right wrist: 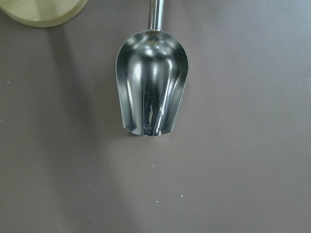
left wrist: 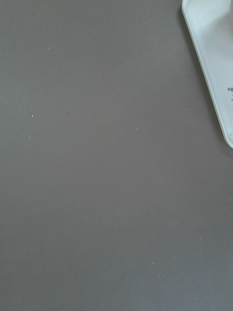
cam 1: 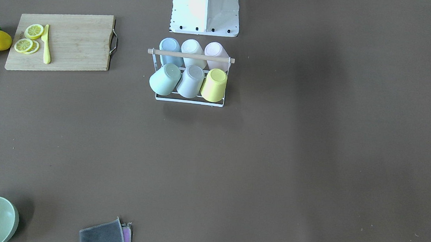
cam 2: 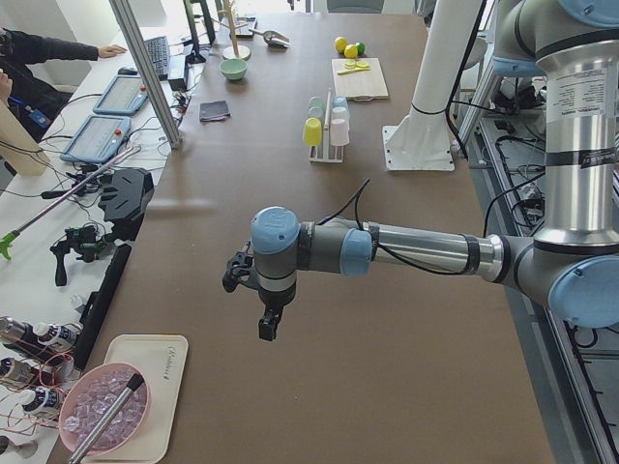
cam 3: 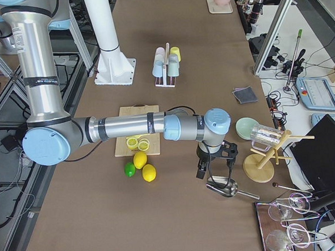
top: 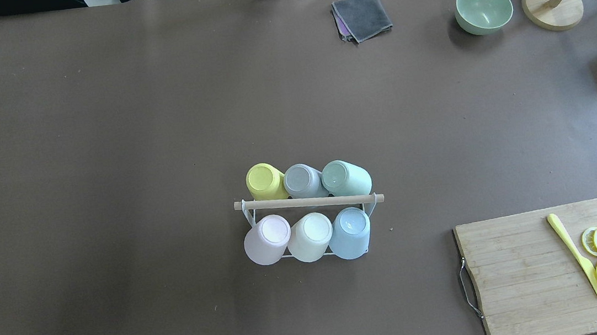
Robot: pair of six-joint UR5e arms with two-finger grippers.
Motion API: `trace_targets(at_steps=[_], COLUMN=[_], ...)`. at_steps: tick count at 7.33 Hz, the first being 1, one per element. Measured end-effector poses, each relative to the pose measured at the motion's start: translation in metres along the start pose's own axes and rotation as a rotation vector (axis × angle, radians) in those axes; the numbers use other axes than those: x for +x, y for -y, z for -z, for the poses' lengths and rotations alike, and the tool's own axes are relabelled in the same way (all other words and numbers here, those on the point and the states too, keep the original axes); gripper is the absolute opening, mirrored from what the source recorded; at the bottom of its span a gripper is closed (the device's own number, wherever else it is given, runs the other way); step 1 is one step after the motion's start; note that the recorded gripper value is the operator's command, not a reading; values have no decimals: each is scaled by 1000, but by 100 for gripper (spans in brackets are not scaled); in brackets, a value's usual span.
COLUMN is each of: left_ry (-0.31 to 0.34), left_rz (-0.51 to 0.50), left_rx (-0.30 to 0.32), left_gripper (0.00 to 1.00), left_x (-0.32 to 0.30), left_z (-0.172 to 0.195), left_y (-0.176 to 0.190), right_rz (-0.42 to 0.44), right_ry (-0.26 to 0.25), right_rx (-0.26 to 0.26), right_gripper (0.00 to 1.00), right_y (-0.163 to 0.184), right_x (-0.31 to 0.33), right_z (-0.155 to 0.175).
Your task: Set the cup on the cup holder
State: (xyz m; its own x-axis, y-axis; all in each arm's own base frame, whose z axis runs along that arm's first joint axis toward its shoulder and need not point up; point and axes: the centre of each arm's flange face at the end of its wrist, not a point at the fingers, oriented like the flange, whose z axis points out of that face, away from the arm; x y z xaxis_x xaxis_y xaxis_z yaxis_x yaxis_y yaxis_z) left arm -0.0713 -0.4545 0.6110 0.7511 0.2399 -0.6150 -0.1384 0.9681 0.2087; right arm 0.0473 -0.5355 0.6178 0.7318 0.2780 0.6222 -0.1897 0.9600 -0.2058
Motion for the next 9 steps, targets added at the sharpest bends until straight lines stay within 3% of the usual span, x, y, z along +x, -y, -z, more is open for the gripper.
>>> trace_targets(at_steps=[9], left_ry=[-3], left_rz=[14], left_rx=[-14], left_gripper=[98], left_x=[-6], left_z=[-8], left_y=[-3], right_rz=[12], right_ry=[-5], right_rx=[-5], right_gripper=[100], right_y=[1], right_x=[-8], right_z=[-1])
